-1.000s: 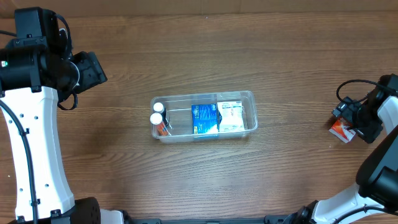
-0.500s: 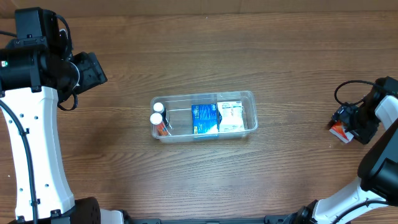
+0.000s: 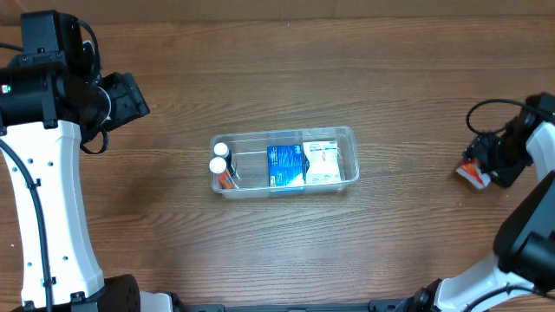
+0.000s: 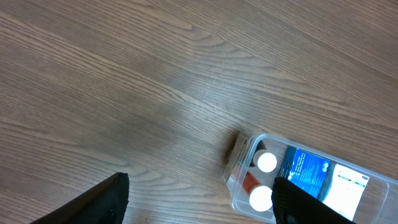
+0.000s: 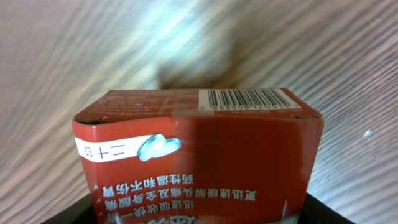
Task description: Pack container
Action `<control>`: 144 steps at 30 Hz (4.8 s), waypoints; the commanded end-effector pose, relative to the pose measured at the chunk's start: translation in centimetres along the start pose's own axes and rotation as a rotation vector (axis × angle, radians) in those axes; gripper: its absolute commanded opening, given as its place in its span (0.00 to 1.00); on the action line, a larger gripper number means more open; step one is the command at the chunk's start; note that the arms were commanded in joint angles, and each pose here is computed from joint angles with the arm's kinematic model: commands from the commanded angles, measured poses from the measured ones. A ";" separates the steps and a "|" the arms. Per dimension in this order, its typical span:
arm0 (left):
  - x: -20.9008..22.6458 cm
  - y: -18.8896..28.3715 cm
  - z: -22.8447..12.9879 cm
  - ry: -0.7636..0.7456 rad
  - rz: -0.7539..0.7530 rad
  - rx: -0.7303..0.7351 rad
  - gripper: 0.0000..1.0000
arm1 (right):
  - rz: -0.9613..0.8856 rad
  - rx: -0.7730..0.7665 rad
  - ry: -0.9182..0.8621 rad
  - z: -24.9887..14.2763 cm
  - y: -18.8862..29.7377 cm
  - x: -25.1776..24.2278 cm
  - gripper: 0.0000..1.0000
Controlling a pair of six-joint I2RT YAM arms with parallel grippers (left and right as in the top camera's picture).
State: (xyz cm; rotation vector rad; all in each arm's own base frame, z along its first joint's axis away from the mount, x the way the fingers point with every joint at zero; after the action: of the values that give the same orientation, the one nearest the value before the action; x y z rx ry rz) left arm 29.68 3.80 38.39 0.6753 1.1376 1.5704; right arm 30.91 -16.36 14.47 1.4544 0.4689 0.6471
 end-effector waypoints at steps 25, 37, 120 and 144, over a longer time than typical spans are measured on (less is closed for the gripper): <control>0.0 -0.1 0.1 -0.022 0.000 0.000 0.75 | 0.198 0.015 0.901 -24.7 5.5 22.2 0.72; 0.0 -0.1 0.1 -0.023 -0.001 0.000 0.75 | 0.175 0.003 0.904 -24.4 4.4 22.8 1.00; 2.7 1.5 -20.9 -0.410 -0.126 -0.376 1.00 | 0.767 -0.867 0.658 -25.9 11.1 -1.5 1.00; 2.7 1.5 -20.9 -0.410 -0.126 -0.376 1.00 | 0.916 -1.172 0.743 -24.9 4.8 0.4 1.00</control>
State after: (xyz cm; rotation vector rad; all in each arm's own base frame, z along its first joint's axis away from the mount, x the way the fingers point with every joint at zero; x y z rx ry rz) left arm 10.40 -0.66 31.32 0.6184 0.5570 1.3913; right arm 14.38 2.62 17.55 0.1769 -0.1107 1.8186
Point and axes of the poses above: each gripper's point midway between its finger pads, its own y axis back along the fingers, its own x axis along the line the jaws close on, z = x × y, the point moved 10 cm from there along y, back along the fingers, and after that the axes turned 7 degrees about -y, right-handed, at the moved point
